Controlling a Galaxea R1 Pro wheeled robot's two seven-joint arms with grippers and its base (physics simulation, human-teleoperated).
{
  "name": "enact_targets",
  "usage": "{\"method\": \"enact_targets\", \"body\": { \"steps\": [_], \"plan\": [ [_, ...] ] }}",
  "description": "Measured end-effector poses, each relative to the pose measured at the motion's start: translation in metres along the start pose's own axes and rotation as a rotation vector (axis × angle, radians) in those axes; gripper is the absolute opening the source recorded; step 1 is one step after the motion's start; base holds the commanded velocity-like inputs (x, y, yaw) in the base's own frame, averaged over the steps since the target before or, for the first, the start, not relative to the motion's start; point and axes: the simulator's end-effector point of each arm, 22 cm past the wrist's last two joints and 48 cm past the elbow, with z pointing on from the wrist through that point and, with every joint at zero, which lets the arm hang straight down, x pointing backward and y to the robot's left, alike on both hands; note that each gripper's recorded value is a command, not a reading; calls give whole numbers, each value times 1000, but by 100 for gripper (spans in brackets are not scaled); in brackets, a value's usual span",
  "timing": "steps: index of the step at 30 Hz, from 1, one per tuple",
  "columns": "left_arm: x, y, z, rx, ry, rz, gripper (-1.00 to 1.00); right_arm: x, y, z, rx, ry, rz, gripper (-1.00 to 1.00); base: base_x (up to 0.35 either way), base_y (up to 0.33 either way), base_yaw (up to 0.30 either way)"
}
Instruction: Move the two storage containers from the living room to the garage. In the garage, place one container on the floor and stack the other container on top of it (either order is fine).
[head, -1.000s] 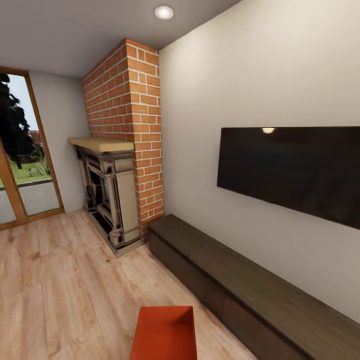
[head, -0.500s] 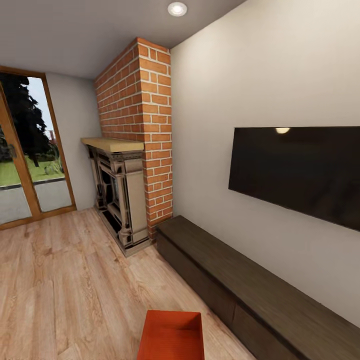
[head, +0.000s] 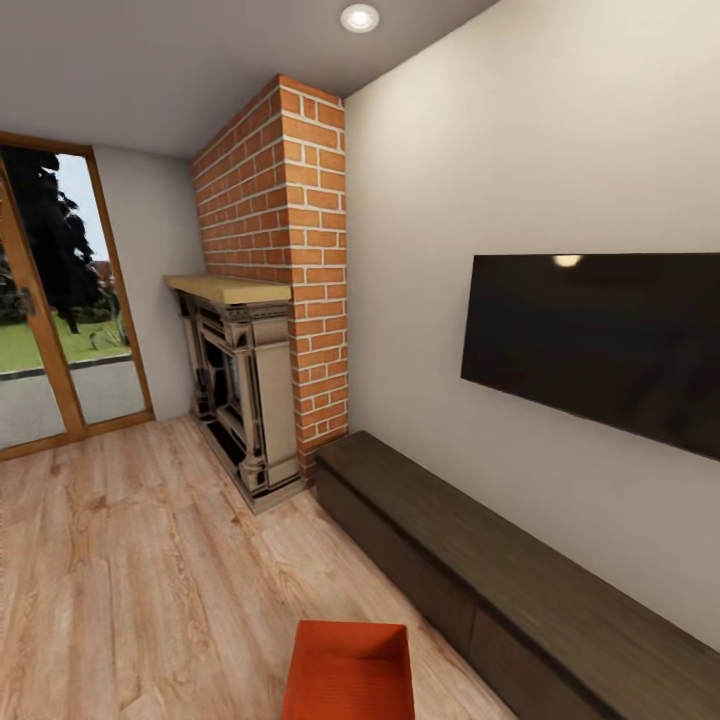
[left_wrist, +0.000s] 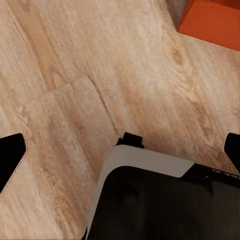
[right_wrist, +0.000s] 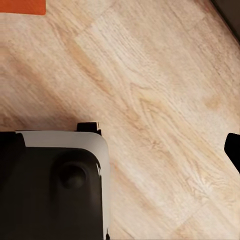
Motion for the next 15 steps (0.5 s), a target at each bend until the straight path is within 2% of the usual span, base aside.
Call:
{"method": "enact_targets", "body": {
  "steps": [4,12,15],
  "plan": [
    [0,0,0,0,0,0,100,0,0,0,1,0,0,100,0,105,0],
    [0,0,0,0,0,0,100,0,1,0,0,0,0,100,2,12,0],
    [0,0,0,0,0,0,100,0,1,0,0,0,0,100,62,131,0]
  ]
}}
